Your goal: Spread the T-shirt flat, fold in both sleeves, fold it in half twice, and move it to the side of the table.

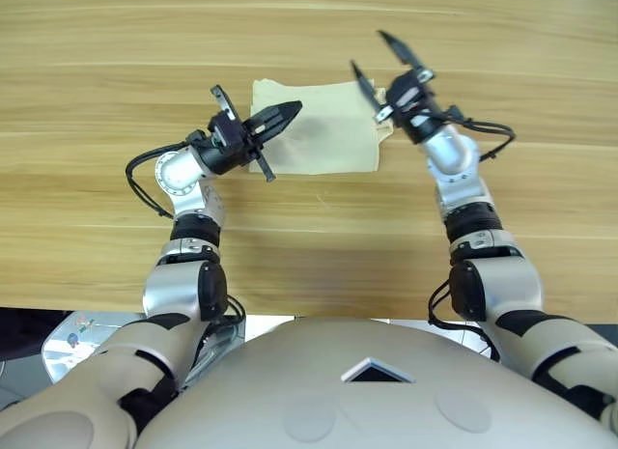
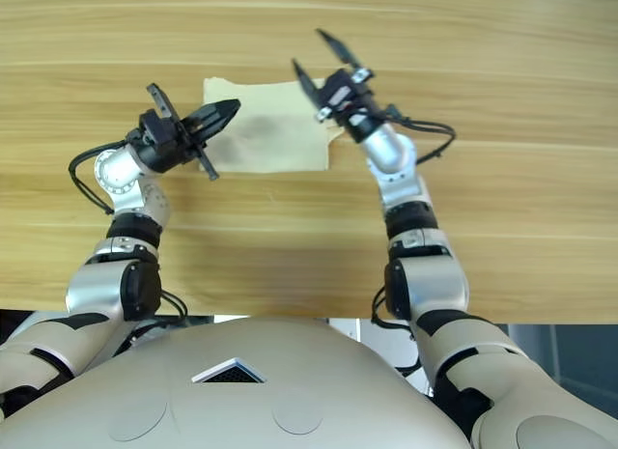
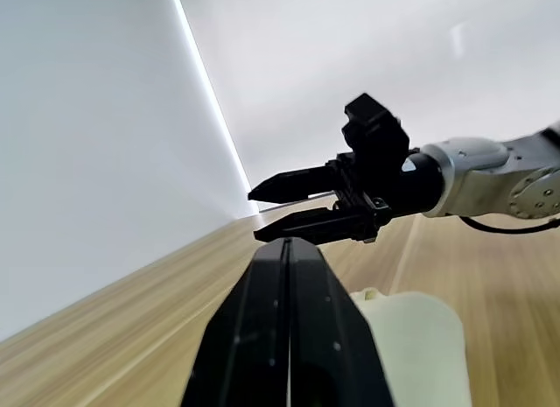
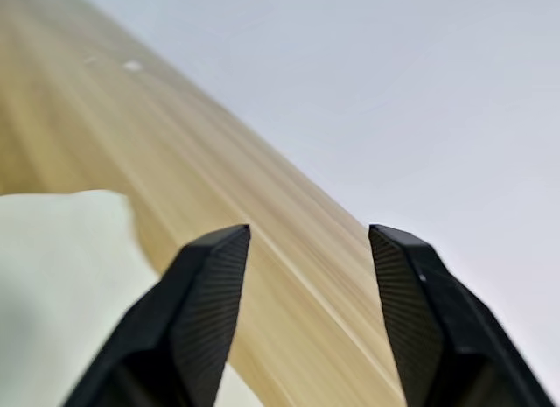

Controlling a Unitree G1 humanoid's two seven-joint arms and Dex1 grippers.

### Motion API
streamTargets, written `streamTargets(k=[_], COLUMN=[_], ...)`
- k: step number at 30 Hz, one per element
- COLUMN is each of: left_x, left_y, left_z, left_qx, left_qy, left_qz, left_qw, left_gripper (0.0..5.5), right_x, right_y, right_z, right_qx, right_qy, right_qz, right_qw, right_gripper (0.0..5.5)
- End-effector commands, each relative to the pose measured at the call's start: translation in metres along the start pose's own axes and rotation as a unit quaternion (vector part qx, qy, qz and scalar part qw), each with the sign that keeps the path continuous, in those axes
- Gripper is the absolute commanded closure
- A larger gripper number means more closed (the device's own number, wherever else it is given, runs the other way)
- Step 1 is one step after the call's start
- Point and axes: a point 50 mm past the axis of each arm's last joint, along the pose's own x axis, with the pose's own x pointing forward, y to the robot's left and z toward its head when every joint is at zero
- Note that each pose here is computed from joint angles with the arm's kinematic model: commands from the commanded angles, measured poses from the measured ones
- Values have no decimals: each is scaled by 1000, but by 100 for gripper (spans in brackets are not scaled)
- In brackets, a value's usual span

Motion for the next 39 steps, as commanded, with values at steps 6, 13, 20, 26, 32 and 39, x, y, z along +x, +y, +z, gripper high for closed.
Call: streamTargets(k=[6,13,20,26,32,39], left_x=[-9,-17,-25,-28,-25,-30], left_y=[4,3,-8,-12,-11,-10], left_z=[-15,-37,-46,-46,-44,-39], left_qx=[213,369,401,412,418,415], left_qy=[209,312,339,346,339,333], left_qz=[-79,-147,-200,-229,-220,-202], left_qw=[951,863,827,811,813,822], left_gripper=[550,550,550,550,550,550], right_x=[29,18,6,2,-14,-83], right_y=[61,85,80,64,51,19], right_z=[9,-15,-37,-55,-72,-111], right_qx=[-152,-222,-170,184,510,563], right_qy=[0,62,162,301,323,393], right_qz=[130,189,170,68,-55,-322], right_qw=[980,955,957,933,795,652], right_gripper=[466,547,547,547,547,547])
